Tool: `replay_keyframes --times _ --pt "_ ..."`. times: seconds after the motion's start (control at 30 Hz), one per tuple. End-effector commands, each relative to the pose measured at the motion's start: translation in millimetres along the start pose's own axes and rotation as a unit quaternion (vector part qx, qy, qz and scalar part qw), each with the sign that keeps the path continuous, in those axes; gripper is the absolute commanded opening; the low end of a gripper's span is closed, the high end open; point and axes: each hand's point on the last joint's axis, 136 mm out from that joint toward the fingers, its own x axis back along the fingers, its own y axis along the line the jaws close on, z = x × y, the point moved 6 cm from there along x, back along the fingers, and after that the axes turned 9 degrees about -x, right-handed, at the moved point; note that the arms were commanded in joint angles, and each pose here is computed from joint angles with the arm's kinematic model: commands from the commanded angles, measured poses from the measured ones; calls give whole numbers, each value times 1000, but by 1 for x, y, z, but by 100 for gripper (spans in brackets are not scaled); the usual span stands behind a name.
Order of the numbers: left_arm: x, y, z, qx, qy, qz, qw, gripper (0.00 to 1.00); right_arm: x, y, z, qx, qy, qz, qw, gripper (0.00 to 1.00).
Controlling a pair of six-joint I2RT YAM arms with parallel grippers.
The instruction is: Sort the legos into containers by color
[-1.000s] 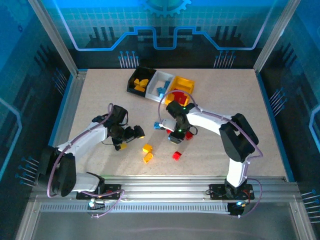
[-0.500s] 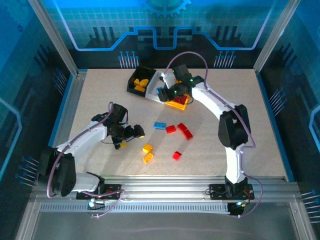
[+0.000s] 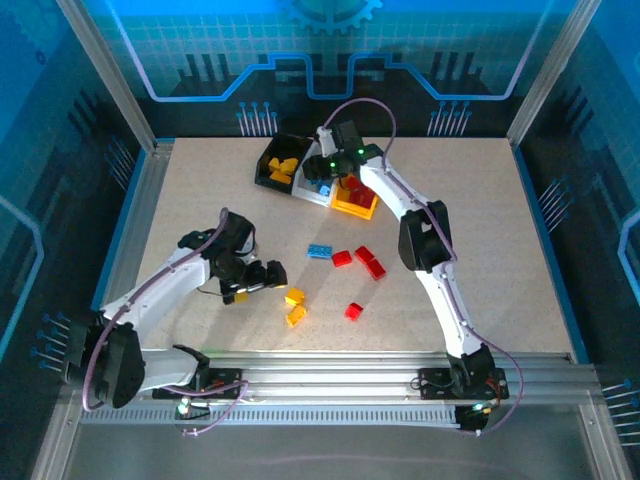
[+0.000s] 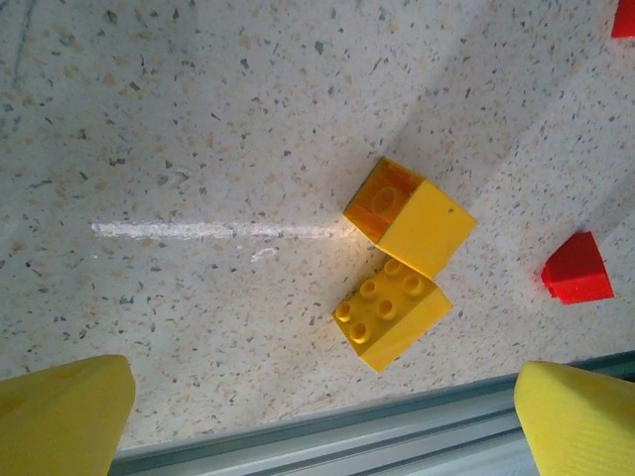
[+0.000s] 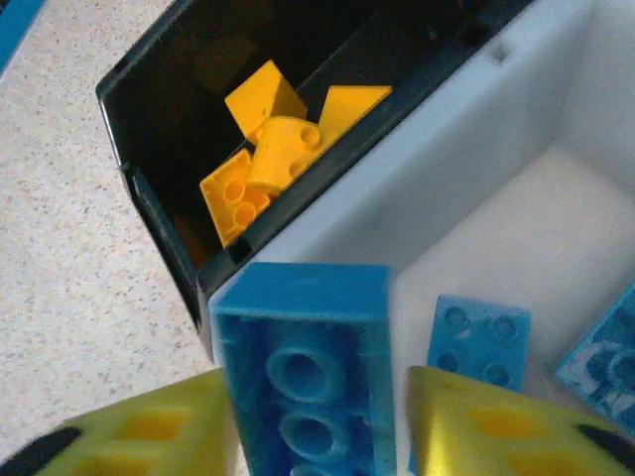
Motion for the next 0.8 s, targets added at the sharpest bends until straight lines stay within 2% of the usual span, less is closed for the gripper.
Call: replay_keyframes --times 0.0,0.17,0.27,0.37,0.47,0.57,0.77 --pt "6 -2 4 -26 -1 -6 1000 99 19 6 -20 10 -28 -1 1000 57" --pt "2 -13 -1 -47 0 -3 999 99 55 29 -24 47 -27 -17 998 59" --pt "-2 -25 3 -84 12 -17 996 98 92 48 -16 78 -23 -24 996 59" --pt "-12 -35 12 -125 34 -40 991 91 119 59 11 99 -13 -34 994 59" --pt "-26 -42 22 -154 54 -62 985 82 146 63 45 86 -10 -53 995 59" --pt "-39 -48 30 -182 65 -82 978 80 161 55 87 62 7 -56 996 59" --pt "-66 -55 27 -213 77 -101 969 76 207 58 139 76 15 -50 996 58"
